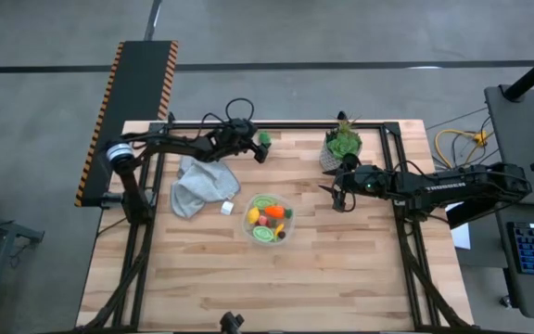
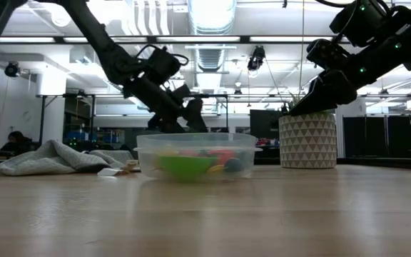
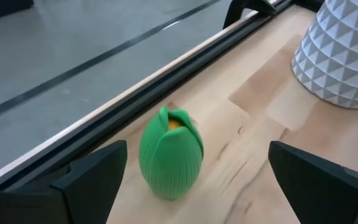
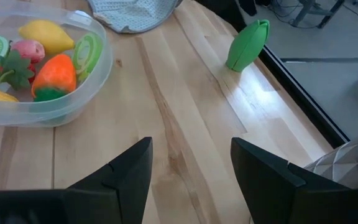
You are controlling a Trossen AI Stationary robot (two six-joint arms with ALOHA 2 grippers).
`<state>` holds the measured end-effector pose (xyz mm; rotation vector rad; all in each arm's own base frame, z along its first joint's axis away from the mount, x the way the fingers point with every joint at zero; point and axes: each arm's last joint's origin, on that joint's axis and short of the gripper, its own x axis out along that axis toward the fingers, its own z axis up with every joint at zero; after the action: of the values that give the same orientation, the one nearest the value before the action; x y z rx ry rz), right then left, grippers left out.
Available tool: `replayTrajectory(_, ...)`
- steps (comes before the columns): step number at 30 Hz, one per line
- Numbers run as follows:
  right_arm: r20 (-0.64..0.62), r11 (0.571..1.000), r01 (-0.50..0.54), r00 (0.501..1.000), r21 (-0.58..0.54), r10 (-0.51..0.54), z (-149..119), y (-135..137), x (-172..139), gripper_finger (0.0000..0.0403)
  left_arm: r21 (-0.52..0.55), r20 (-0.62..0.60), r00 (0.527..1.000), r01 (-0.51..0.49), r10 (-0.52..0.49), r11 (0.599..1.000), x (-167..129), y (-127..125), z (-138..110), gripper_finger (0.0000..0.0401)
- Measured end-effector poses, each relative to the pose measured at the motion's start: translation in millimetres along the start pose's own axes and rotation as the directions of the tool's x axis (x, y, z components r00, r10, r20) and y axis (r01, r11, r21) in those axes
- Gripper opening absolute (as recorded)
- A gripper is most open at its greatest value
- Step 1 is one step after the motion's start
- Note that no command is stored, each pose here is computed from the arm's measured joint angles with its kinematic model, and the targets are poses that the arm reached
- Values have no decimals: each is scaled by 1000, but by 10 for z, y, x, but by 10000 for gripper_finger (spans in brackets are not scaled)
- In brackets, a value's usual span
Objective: Pick and placing Produce into tupperware
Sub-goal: Put the green corn into the transparent bin
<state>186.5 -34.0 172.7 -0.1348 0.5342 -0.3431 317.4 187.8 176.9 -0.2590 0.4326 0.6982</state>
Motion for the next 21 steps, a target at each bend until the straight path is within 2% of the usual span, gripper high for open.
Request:
replayTrajectory(6, -2, 1000, 0, 1000, 5, 0, -2, 0, 0, 210, 4, -1, 1000, -22, 22, 1000, 123, -14, 13, 377)
replayTrajectory(15, -4, 1000, 0, 1000, -11, 0, -4, 1, 0, 210, 6, -39, 996, -83, 84, 997, 267, 32, -106, 377)
replayTrajectory(21, -9, 1000, -1, 1000, -18, 1, -9, 1, 0, 210, 5, -35, 996, -87, 87, 996, 396, 15, -85, 377)
